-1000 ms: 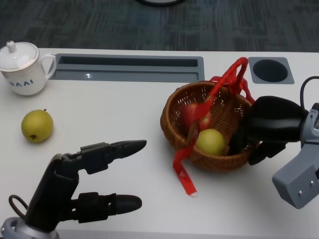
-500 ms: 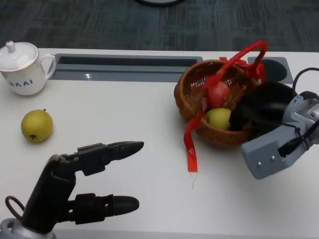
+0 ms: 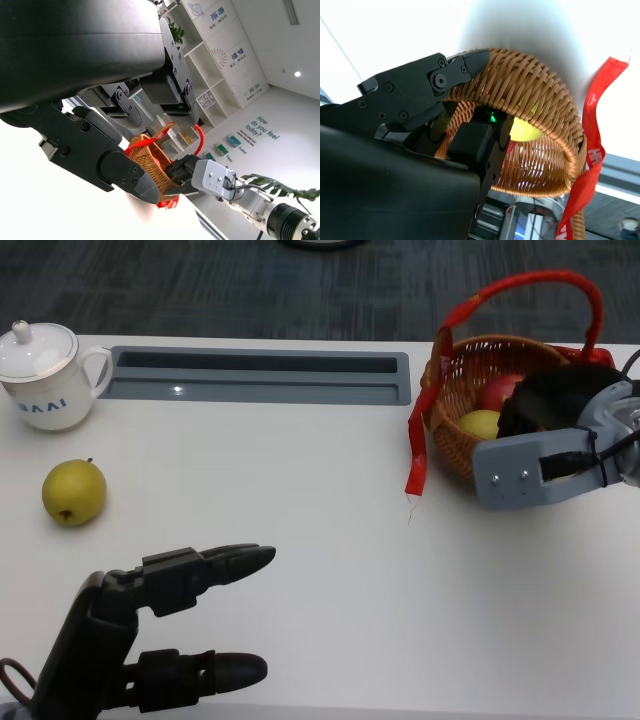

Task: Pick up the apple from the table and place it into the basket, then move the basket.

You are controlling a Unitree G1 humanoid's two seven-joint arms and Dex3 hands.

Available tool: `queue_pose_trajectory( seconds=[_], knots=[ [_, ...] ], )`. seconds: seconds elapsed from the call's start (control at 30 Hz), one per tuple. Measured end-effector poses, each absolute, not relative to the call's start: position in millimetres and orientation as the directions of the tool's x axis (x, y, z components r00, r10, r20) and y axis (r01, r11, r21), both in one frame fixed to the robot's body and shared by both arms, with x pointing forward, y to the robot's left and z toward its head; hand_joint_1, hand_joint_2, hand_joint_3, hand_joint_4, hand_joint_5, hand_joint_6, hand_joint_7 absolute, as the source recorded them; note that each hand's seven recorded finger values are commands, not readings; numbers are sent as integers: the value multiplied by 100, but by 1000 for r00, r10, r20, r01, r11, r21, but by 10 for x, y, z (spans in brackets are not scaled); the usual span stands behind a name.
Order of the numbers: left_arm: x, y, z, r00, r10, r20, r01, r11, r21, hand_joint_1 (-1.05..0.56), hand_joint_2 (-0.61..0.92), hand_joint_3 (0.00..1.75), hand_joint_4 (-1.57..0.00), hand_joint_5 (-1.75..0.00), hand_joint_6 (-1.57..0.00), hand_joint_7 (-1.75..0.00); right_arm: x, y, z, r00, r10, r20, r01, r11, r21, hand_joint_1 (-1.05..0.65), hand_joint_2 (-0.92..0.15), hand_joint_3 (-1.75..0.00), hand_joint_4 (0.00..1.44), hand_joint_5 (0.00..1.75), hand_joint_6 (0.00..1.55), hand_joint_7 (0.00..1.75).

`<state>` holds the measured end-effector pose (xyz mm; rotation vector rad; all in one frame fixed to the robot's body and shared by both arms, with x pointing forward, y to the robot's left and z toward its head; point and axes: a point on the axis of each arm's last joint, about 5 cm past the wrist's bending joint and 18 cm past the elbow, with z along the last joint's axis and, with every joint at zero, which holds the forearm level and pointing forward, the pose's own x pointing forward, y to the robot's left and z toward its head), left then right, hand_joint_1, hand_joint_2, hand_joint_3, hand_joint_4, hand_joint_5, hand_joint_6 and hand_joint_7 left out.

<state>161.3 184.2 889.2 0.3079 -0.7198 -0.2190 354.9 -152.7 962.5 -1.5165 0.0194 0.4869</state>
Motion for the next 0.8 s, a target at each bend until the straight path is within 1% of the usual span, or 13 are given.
queue_pose_trajectory(
  seconds=[0.17, 0.37, 0.6, 0.8],
  knots=[
    [1592, 1868, 8878, 728, -288, 623, 77, 936, 343, -45, 69, 0, -87, -1, -85, -1, 3574, -1530, 9677, 918, 261, -298, -311, 5, -951, -33, -80, 0, 114, 5, 110, 0],
    [1547, 1896, 8843, 739, -275, 615, 66, 938, 340, -43, 68, 0, -88, -1, -86, -1, 3580, -1528, 9677, 928, 227, -296, -309, 20, -951, -34, -80, 0, 115, 3, 111, 0],
    [1528, 1907, 8821, 742, -271, 614, 63, 939, 338, -42, 68, 0, -89, -1, -87, -1, 3585, -1524, 9677, 940, 191, -284, -300, 64, -952, -34, -81, 0, 119, 3, 113, 1],
    [1518, 1919, 8802, 741, -268, 616, 57, 939, 339, -41, 69, 0, -90, -1, -89, -1, 3588, -1534, 9684, 944, 179, -276, -297, 105, -949, -35, -80, 0, 114, 0, 109, 0]
  ],
)
